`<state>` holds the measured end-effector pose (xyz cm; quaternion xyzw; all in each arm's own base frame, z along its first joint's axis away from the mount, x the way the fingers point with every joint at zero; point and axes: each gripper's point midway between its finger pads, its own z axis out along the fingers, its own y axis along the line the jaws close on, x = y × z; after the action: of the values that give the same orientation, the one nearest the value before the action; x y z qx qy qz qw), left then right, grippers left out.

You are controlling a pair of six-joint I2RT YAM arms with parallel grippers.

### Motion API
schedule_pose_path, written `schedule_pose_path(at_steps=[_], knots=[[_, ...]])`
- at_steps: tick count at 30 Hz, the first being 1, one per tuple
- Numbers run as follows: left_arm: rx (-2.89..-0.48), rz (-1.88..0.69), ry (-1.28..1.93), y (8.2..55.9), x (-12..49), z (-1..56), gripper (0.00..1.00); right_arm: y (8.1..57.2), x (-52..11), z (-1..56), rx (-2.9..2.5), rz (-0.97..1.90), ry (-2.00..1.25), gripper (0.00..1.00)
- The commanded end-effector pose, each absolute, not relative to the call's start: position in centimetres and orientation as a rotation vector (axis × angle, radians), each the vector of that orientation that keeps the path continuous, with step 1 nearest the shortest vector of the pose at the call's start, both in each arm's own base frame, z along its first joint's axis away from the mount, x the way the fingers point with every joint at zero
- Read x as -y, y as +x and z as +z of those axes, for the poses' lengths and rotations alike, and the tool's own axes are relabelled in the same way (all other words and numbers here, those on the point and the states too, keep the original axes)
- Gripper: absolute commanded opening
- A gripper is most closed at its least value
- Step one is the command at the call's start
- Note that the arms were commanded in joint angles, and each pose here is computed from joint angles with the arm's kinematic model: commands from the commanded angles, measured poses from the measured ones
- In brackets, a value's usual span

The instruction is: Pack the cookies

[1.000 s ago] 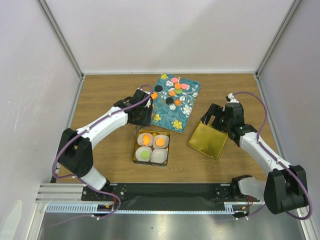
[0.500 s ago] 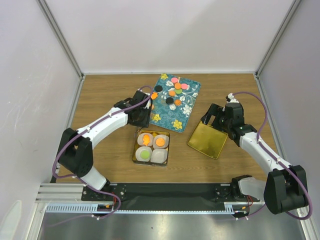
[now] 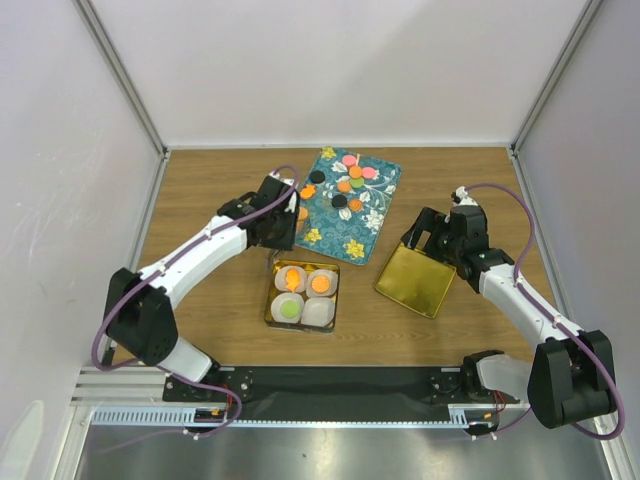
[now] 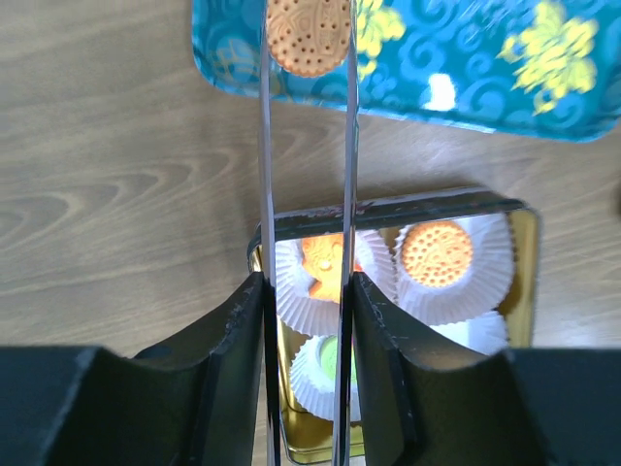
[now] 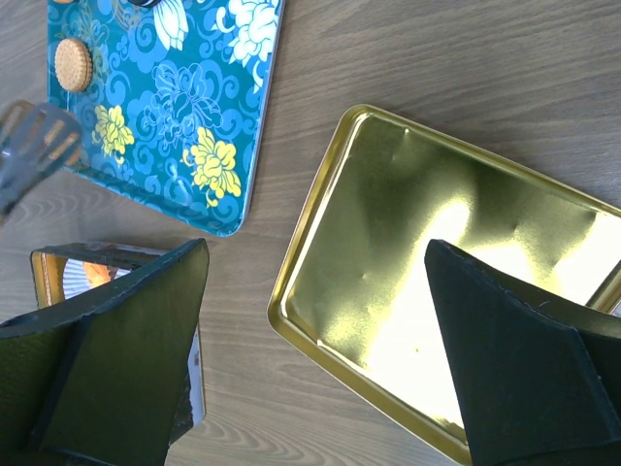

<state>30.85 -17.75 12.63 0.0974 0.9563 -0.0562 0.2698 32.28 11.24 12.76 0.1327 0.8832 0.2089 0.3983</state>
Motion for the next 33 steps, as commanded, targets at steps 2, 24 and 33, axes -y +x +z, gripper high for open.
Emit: schedule_pose_path(at_steps=[2, 24, 33], knots=[[-2.436, -0.213, 0.27, 31.8, 18.4, 18.0, 0.37, 33.4, -11.4, 14.9, -2.178, 0.537, 0.31, 1.0], [-2.416, -0.343, 0.532, 16.3, 18.7, 18.8, 0.37, 33.4, -11.4, 14.9, -2.177, 0.531, 0.308, 1.0], [-2.481, -0.369, 0.643, 11.6, 18.9, 16.1, 0.38, 33.5, -11.6, 14.9, -2.178, 0.541, 0.306, 1.0]])
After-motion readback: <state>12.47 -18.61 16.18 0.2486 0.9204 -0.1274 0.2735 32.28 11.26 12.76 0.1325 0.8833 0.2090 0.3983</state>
